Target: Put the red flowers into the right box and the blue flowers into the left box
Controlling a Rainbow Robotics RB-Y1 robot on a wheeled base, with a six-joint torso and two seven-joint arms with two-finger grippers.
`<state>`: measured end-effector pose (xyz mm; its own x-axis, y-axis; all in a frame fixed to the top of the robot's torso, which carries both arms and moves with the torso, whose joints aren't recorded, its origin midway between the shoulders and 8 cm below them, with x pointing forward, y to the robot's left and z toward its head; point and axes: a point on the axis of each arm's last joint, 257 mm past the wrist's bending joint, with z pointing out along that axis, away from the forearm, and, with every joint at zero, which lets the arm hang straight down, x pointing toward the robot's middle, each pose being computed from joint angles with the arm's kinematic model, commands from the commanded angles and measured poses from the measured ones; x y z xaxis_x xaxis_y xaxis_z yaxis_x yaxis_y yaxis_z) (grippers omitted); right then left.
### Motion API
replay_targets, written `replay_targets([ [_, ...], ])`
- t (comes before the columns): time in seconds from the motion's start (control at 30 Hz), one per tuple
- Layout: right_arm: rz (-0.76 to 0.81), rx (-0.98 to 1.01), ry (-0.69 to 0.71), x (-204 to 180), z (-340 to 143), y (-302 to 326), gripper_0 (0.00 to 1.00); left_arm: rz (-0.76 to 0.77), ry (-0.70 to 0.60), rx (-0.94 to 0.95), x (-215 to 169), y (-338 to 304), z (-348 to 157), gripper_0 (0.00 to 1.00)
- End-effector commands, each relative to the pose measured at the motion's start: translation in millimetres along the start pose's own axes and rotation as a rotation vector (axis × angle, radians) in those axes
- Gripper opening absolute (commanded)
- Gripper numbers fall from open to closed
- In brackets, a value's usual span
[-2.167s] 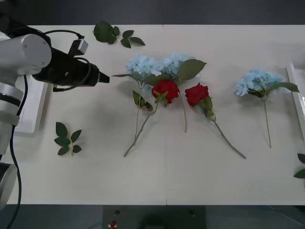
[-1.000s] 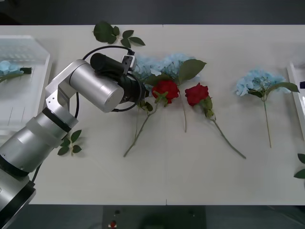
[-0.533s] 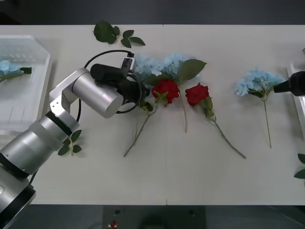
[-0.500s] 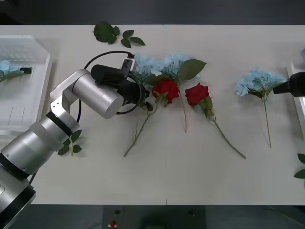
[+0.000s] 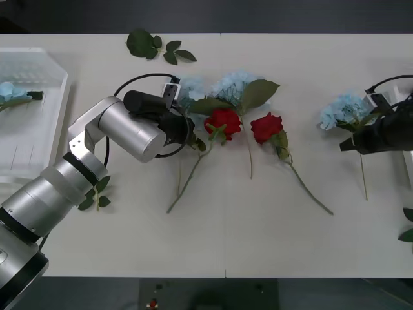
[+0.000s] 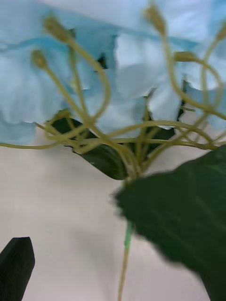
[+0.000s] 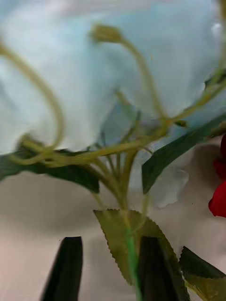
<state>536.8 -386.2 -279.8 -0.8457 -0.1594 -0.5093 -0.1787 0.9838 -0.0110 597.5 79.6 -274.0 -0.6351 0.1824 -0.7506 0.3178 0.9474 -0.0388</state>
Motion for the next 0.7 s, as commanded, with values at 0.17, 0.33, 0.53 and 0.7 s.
replay_targets([
  [0.17, -0.011, 0.026, -0.046, -8, 8, -4, 1.00, 0.028, -0.064, -0.005, -32, 12, -15, 0.00],
  [0.33, -0.043, 0.044, -0.061, -6, 15, -5, 1.00, -0.043, -0.097, 0.022, -62, 27, -43, 0.00],
  [0.53, -0.076, 0.068, -0.052, -2, 18, -9, 1.00, -0.133, -0.122, -0.002, -110, 75, -114, 0.00],
  [0.7, -0.082, 0.062, -0.055, -2, 21, -4, 0.60, -0.180, -0.135, -0.084, -133, 142, -176, 0.00],
])
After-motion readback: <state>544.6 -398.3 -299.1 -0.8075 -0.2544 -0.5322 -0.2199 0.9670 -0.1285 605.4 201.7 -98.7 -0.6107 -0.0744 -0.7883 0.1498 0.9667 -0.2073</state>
